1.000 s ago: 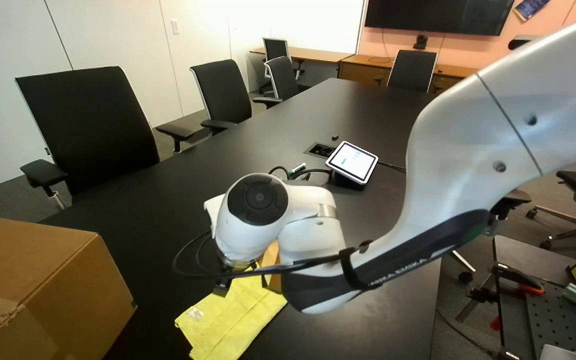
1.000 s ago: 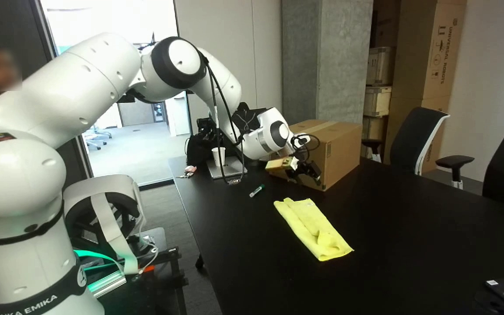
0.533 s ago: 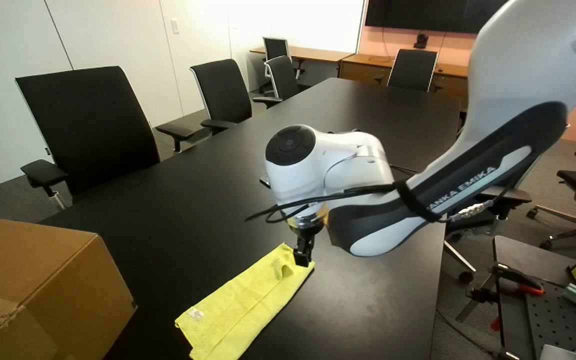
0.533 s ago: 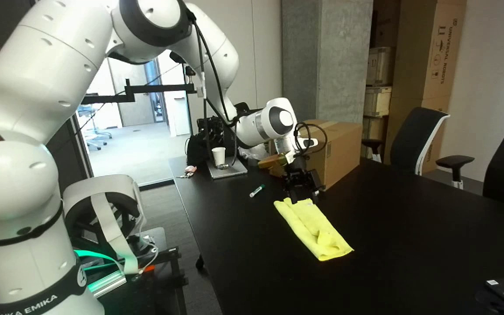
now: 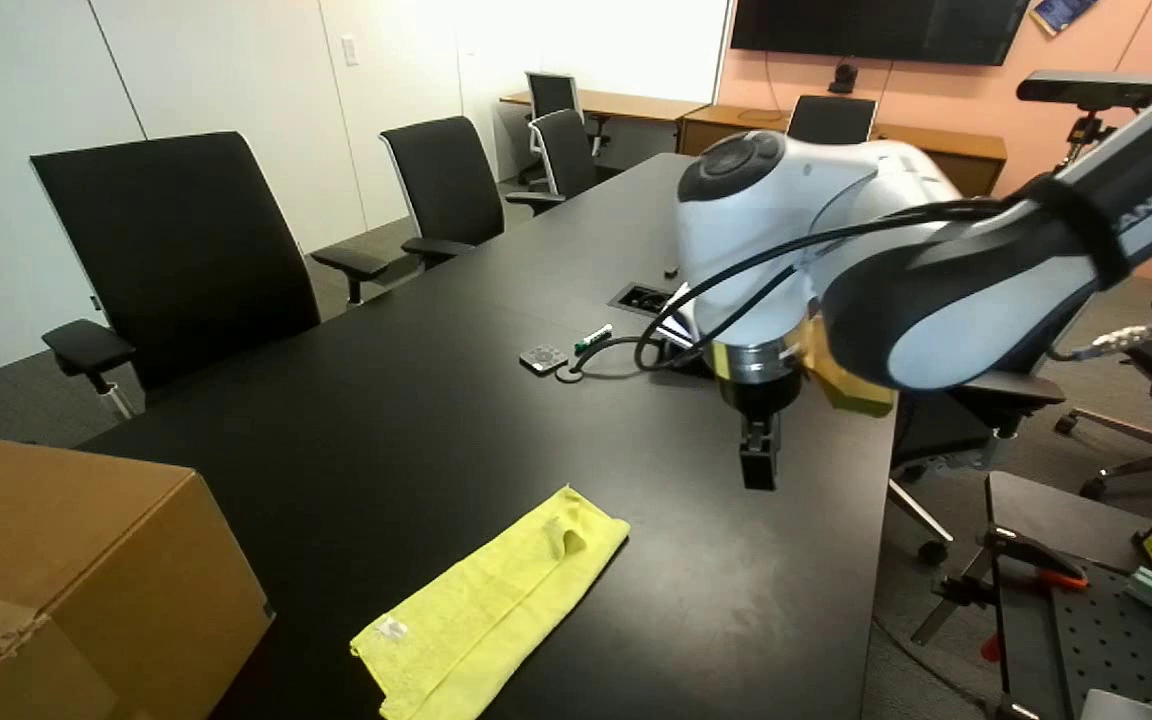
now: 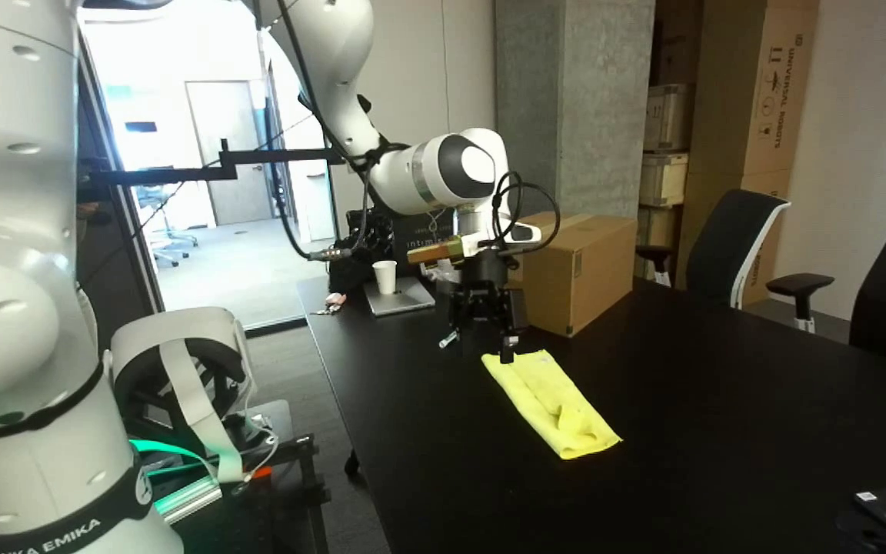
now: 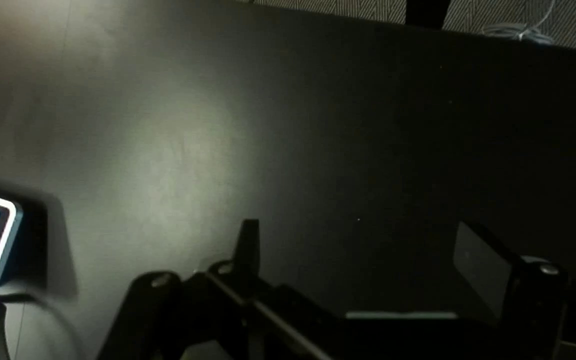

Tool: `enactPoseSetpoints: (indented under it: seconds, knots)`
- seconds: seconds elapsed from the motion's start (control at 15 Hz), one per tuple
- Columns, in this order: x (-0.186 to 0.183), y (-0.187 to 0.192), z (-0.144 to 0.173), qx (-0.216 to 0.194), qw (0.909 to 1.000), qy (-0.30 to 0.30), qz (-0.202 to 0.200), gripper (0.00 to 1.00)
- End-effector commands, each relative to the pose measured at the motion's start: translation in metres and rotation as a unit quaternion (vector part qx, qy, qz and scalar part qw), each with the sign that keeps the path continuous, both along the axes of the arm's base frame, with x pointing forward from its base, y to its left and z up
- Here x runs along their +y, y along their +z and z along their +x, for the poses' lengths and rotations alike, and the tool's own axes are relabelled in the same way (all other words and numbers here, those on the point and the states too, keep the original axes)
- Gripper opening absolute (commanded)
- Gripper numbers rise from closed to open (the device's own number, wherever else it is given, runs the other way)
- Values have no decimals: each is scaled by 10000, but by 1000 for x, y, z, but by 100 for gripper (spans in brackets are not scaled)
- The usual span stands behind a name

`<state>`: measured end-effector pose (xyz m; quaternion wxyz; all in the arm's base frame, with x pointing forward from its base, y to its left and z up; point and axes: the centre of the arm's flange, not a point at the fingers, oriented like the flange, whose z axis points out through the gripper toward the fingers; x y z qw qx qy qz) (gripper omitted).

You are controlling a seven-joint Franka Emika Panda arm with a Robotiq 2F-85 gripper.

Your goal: Fold the towel in half once from bottom to top

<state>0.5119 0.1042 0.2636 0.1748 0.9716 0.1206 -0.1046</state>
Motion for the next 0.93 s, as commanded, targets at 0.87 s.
enactPoseSetpoints:
  seconds: [0.87]
  knots:
    - [-92, 95, -130, -1916, 9762, 317, 969, 100]
